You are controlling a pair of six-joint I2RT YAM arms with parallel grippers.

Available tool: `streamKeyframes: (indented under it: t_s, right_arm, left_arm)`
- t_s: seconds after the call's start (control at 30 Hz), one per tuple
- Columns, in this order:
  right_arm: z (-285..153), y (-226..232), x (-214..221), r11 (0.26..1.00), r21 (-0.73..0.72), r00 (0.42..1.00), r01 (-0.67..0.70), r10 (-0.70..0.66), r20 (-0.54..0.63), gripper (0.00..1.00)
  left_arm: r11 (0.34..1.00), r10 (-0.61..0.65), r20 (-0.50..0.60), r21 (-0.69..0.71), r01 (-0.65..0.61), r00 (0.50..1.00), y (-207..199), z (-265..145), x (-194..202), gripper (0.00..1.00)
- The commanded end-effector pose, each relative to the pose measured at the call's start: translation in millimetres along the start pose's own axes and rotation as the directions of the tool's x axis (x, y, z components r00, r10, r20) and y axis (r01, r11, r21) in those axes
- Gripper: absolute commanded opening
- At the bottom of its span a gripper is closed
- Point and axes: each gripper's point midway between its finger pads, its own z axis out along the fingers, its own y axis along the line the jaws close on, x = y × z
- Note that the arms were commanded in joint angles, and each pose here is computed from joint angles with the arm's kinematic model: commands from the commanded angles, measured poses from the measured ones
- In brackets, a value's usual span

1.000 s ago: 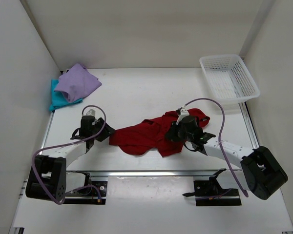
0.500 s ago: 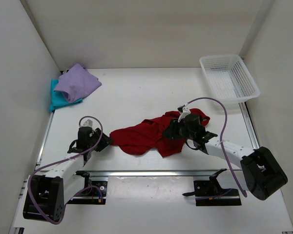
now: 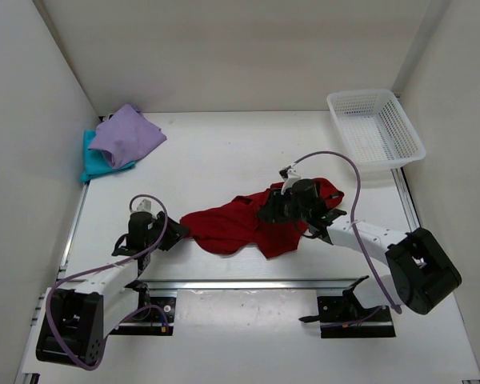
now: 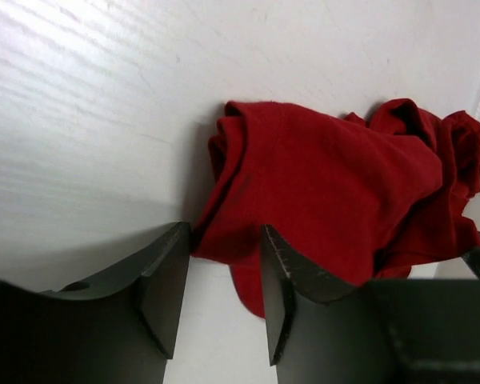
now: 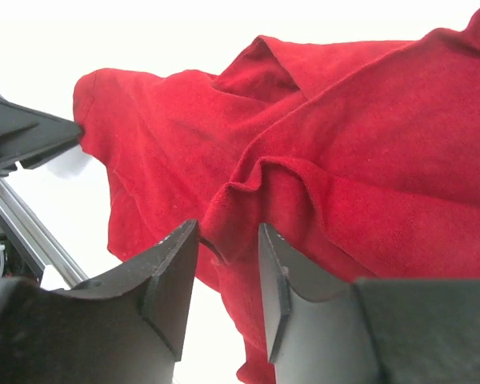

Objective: Fold and stack the t-shirts
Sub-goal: Flatten out the tshirt

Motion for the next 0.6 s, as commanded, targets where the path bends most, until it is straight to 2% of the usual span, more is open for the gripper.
streamKeyframes:
  t_s: [0.0, 0.13, 0.23, 0.33, 0.5, 0.57]
  right_arm:
    - [5.0, 3.4, -18.3, 0.999, 0.006, 0.998, 0.037, -0.037, 0.044, 0.34]
    - [9.5, 5.4, -22.1, 1.0, -0.006, 0.999, 0.031, -0.03, 0.035, 0.33]
    - [13.5, 8.3, -19.2, 0.998, 0.012, 0.998, 0.064, -0.064, 0.02, 0.38]
    - [16.6, 14.8, -17.7, 0.992, 0.046, 0.993, 0.117, -0.117, -0.001, 0.41]
    - [21.4, 11.7, -11.8, 0.972, 0.139, 0.981, 0.189, -0.183, -0.058, 0.43]
    - [25.2, 10.9, -11.1, 0.968, 0.153, 0.98, 0.197, -0.188, -0.07, 0.39]
  left_arm:
    - [0.994, -0.046, -0.113, -0.099, 0.034, 0.993, 32.6, -6.2, 37.4, 0.49]
    - [0.992, -0.059, -0.131, -0.121, 0.043, 0.99, 36.5, -8.9, 41.6, 0.49]
    - [0.991, 0.0, -0.102, -0.134, -0.013, 0.995, 28.7, -9.8, 26.1, 0.6]
    - [0.986, 0.045, -0.078, -0.158, -0.057, 0.996, 23.9, -10.8, 12.9, 0.63]
    - [0.986, 0.044, -0.08, -0.155, -0.056, 0.996, 26.5, -11.4, 14.2, 0.64]
    - [0.987, 0.042, -0.086, -0.154, -0.055, 0.995, 29.6, -11.8, 18.8, 0.64]
